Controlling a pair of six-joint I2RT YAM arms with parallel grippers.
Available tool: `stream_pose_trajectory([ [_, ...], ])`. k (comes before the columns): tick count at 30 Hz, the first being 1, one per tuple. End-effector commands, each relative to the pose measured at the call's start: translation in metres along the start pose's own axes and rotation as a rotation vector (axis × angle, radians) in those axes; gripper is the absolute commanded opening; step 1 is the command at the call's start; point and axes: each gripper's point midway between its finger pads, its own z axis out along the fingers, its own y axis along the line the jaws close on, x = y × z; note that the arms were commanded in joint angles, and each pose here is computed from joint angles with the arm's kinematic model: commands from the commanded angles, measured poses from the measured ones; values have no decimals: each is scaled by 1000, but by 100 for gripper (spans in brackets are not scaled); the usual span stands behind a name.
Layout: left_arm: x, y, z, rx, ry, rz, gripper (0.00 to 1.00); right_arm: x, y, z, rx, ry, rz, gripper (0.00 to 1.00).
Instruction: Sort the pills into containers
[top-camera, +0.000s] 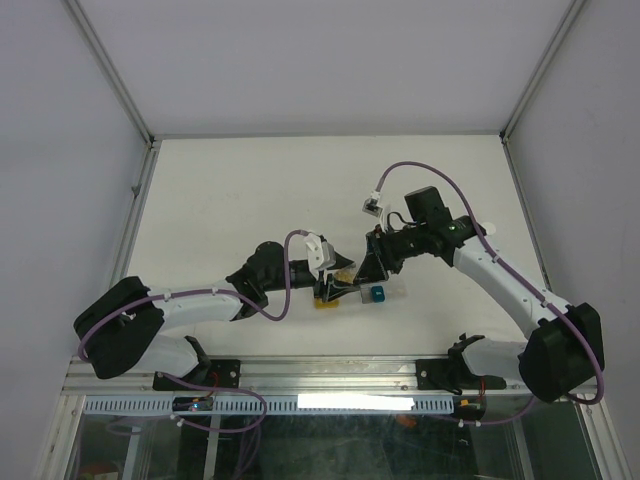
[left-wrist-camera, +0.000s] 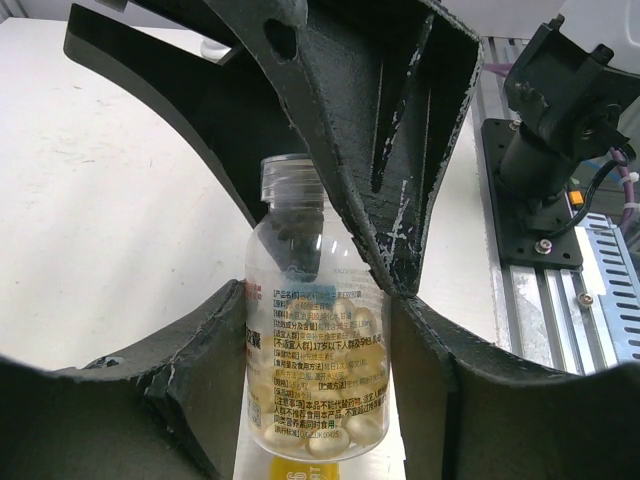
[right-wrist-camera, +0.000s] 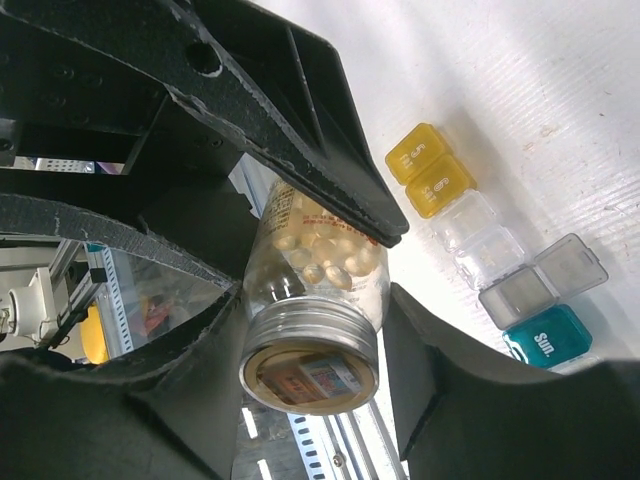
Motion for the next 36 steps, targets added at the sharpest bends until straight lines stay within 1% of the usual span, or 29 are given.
stream_pose_trajectory([
  [1,-19,13,7,-39,-52,16,14,-20,26,-5,-91,-53,-67,29],
  [3,-16,13,8,-36,-41,1,25,-21,26,-5,-101,-58,-61,28],
  [8,-9,13,11,-33,-17,-22,48,-20,27,-5,-116,-61,-53,27],
  [11,-9,14,11,-33,-14,-23,59,-21,28,-6,-117,-64,-56,26],
  [14,-7,14,11,-33,-7,-24,66,-20,28,-6,-120,-66,-57,26],
  [17,-6,13,11,-27,1,-25,69,-20,28,-6,-120,-65,-55,26],
  [23,-12,13,11,-29,-13,-25,66,-18,26,-5,-112,-60,-51,26],
  [31,-23,13,9,-38,-42,-19,68,-16,19,-3,-88,-49,-40,26],
  [34,-23,14,8,-46,-45,-20,67,-15,18,-3,-84,-44,-36,26],
  [36,-23,15,8,-49,-45,-21,64,-15,18,-2,-84,-43,-36,26],
])
